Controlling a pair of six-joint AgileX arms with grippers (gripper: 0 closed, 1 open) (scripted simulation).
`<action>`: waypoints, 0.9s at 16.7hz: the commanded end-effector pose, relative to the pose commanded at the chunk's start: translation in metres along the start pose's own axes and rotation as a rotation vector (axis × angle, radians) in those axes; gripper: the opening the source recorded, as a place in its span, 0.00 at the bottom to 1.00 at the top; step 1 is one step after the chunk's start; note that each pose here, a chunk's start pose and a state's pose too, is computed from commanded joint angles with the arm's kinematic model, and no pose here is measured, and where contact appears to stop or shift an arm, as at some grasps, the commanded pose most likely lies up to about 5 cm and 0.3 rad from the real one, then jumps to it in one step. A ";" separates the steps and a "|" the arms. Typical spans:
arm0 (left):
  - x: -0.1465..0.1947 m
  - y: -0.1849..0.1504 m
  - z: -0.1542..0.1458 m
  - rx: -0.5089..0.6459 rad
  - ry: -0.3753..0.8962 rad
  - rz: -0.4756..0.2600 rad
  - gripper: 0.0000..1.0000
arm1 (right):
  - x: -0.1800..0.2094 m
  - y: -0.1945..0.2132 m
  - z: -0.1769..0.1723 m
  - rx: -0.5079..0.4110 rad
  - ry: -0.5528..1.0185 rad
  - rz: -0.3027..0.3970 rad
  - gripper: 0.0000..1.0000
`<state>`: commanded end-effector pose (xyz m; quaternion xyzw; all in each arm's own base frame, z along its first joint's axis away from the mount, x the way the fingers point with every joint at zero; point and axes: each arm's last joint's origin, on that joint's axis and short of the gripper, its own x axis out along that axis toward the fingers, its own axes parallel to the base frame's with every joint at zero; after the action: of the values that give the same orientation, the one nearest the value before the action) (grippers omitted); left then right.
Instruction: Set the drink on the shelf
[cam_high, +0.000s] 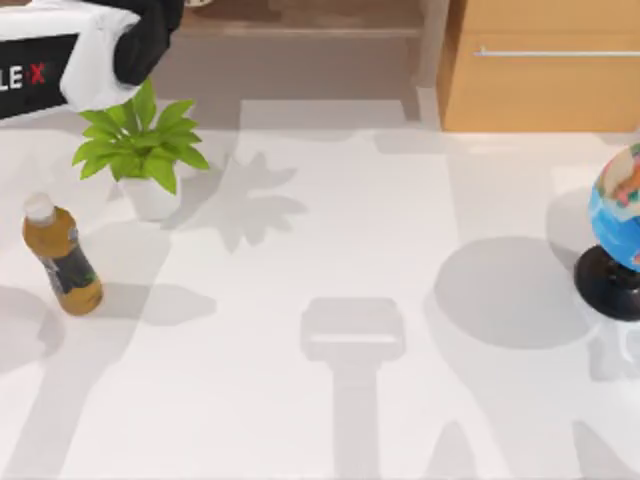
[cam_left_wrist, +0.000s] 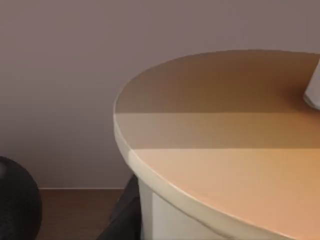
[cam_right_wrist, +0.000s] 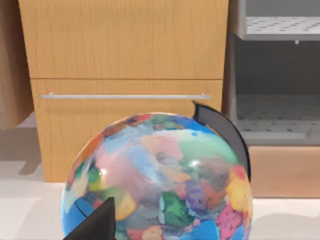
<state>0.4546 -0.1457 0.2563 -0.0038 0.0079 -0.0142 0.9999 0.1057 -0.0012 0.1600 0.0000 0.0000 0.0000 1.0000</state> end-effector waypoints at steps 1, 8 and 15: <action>0.000 0.000 0.000 0.000 0.000 0.000 0.08 | 0.000 0.000 0.000 0.000 0.000 0.000 1.00; 0.000 0.000 0.000 0.000 0.000 0.000 0.60 | 0.000 0.000 0.000 0.000 0.000 0.000 1.00; 0.000 0.000 0.000 0.000 0.000 0.000 1.00 | 0.000 0.000 0.000 0.000 0.000 0.000 1.00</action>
<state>0.4546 -0.1457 0.2563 -0.0038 0.0079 -0.0142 0.9999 0.1057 -0.0012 0.1600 0.0000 0.0000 0.0000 1.0000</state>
